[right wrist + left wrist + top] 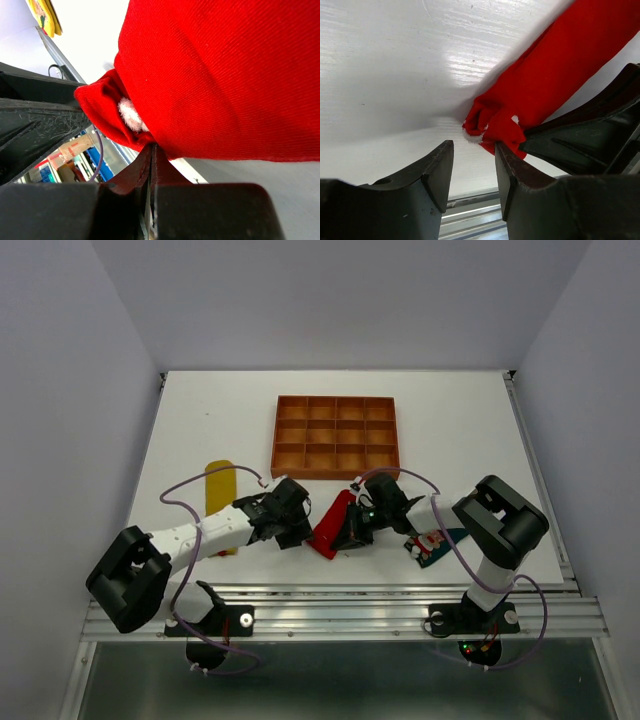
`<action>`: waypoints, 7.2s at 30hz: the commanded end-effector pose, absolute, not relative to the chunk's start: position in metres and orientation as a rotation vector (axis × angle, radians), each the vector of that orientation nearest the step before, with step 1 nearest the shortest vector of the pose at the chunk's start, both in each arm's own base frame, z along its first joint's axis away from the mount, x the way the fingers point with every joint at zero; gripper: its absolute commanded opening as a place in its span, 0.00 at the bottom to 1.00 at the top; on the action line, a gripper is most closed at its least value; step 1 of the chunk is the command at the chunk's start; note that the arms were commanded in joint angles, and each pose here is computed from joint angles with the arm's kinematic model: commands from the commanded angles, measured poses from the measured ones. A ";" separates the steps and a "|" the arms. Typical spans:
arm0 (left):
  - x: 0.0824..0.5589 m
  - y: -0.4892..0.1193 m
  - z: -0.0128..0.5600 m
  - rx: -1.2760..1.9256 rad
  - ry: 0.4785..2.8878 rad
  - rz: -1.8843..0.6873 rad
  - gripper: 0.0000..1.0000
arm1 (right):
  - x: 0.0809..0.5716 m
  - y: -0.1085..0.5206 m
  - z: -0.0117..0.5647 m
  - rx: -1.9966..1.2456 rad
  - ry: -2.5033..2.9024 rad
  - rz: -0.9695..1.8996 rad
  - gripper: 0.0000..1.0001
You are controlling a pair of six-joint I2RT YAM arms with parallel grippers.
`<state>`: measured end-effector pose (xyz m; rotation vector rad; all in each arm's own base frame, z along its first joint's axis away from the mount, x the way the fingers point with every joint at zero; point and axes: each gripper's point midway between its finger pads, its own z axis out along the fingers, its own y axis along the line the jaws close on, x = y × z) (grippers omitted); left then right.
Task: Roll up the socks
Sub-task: Pick up the sock at the center of the board.
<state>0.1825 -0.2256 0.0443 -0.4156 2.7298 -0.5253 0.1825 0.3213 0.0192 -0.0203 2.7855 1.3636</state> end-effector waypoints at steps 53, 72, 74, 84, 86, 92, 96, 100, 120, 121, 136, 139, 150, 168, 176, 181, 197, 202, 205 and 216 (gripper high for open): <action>0.176 -0.224 0.020 -0.359 2.955 -0.261 0.00 | 0.180 0.318 0.121 -0.875 1.989 0.872 0.86; 0.172 -0.227 0.016 -0.335 2.992 -0.258 0.00 | 0.139 0.360 0.081 -1.226 1.906 0.467 0.72; 0.172 -0.227 0.016 -0.335 2.994 -0.259 0.00 | 0.142 0.361 0.073 -1.234 1.917 0.433 0.72; 0.168 -0.227 0.014 -0.338 3.004 -0.278 0.00 | 0.154 0.362 0.065 -1.206 1.925 0.349 0.71; 0.168 -0.227 0.014 -0.334 3.007 -0.278 0.00 | 0.154 0.362 0.060 -1.215 1.935 0.339 0.70; 0.167 -0.228 0.014 -0.327 3.016 -0.273 0.00 | 0.158 0.357 0.047 -1.223 1.957 0.274 0.60; 0.167 -0.229 0.015 -0.322 3.018 -0.283 0.00 | 0.167 0.351 0.039 -1.204 1.968 0.189 0.58; 0.167 -0.230 0.017 -0.309 3.020 -0.293 0.00 | 0.178 0.340 0.030 -1.188 1.984 0.058 0.55; 0.180 -0.228 0.048 -0.368 2.932 -0.392 0.48 | 0.172 0.337 0.015 -1.155 2.063 0.058 0.06; 0.183 -0.226 0.052 -0.377 2.912 -0.398 0.48 | 0.168 0.341 0.016 -1.146 2.076 0.103 0.05; 0.197 -0.190 0.058 -0.527 2.815 -0.426 0.53 | 0.140 0.362 0.036 -0.997 2.291 0.677 0.03; 0.197 -0.186 0.057 -0.530 2.812 -0.429 0.53 | 0.144 0.365 0.043 -0.935 2.320 0.821 0.03; 0.199 -0.189 0.059 -0.491 2.791 -0.494 0.53 | 0.152 0.355 0.042 -0.738 2.462 1.163 0.03; 0.197 -0.223 0.060 -0.335 2.780 -0.677 0.54 | 0.170 0.330 0.011 -0.338 2.657 1.491 0.01; 0.196 -0.228 0.045 -0.308 2.812 -0.665 0.54 | 0.181 0.324 0.005 -0.229 2.705 1.510 0.01; 0.196 -0.231 0.039 -0.299 2.825 -0.674 0.53 | 0.183 0.323 0.000 -0.236 2.742 1.462 0.01; 0.195 -0.232 0.042 -0.284 2.795 -0.711 0.53 | 0.196 0.321 -0.015 -0.159 2.892 1.319 0.02; 0.198 -0.227 0.046 -0.299 2.769 -0.692 0.53 | 0.201 0.314 -0.021 -0.119 2.933 1.236 0.01; 0.201 -0.223 0.048 -0.306 2.748 -0.685 0.53 | 0.203 0.315 -0.021 -0.123 2.942 1.230 0.01; 0.194 -0.215 0.040 -0.290 2.751 -0.686 0.52 | 0.205 0.310 -0.022 -0.087 2.979 1.189 0.01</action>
